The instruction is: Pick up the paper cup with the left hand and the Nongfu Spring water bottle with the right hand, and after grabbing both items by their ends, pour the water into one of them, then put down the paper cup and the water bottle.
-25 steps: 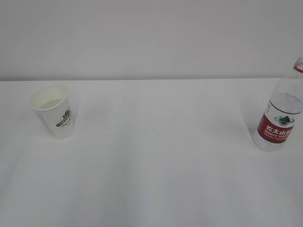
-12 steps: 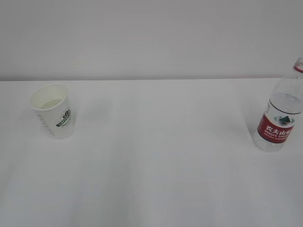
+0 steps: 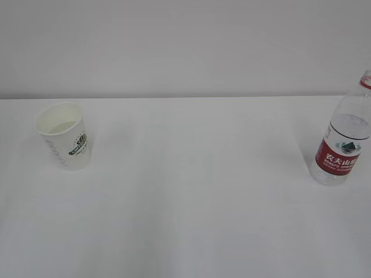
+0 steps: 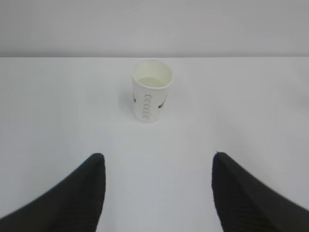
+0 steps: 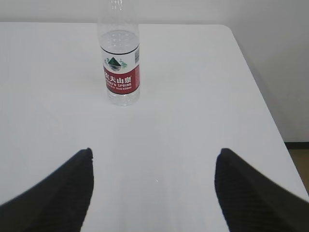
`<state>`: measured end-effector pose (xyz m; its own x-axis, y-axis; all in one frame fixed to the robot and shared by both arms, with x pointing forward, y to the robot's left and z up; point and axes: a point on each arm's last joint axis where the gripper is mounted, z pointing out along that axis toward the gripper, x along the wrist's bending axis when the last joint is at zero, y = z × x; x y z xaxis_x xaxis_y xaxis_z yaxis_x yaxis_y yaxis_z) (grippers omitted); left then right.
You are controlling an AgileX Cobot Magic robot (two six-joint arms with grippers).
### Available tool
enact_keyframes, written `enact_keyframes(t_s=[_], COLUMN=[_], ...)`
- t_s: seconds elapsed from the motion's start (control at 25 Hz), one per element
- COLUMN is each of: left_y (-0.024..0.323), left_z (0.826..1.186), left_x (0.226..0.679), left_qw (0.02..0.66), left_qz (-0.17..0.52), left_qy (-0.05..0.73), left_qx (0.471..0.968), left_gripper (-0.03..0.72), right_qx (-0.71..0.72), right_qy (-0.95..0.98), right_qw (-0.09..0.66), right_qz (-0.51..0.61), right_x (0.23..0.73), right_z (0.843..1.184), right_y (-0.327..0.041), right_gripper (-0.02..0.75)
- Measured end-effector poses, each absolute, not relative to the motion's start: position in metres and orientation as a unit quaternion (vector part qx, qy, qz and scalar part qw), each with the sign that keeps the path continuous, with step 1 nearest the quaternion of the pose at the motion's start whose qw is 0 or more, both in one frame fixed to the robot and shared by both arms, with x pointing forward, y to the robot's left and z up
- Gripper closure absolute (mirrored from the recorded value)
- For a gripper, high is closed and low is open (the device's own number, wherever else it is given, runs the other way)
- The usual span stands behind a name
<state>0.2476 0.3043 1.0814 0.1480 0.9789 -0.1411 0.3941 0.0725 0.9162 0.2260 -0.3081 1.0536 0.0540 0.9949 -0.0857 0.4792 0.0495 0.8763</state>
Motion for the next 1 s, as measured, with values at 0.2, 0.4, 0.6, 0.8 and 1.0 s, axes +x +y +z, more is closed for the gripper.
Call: enact_keyframes(t_s=[0.2,0.4,0.6,0.8,1.0], left_y=[0.309,0.31,0.31,0.31,0.309], left_z=[1.077,1.073,1.072,1.071,1.065], left_x=[0.24,0.238,0.238,0.237,0.239], left_qw=[0.419,0.399,0.395,0.391,0.381], left_qz=[0.308,0.298,0.293,0.291,0.286], left_qy=[0.589,0.599,0.601,0.603,0.607], left_qx=[0.618,0.627,0.63,0.631,0.636], left_gripper=[0.203,0.228,0.234,0.235,0.235], right_qx=[0.609,0.613,0.615,0.615,0.615], right_qy=[0.607,0.611,0.613,0.613,0.614], right_qw=[0.395,0.389,0.386,0.386,0.385], right_qz=[0.322,0.315,0.311,0.311,0.31], right_x=[0.226,0.227,0.228,0.228,0.228], right_z=[1.053,1.049,1.046,1.046,1.045], right_y=[-0.308,-0.308,-0.308,-0.308,-0.308], right_gripper=[0.15,0.15,0.15,0.15,0.15])
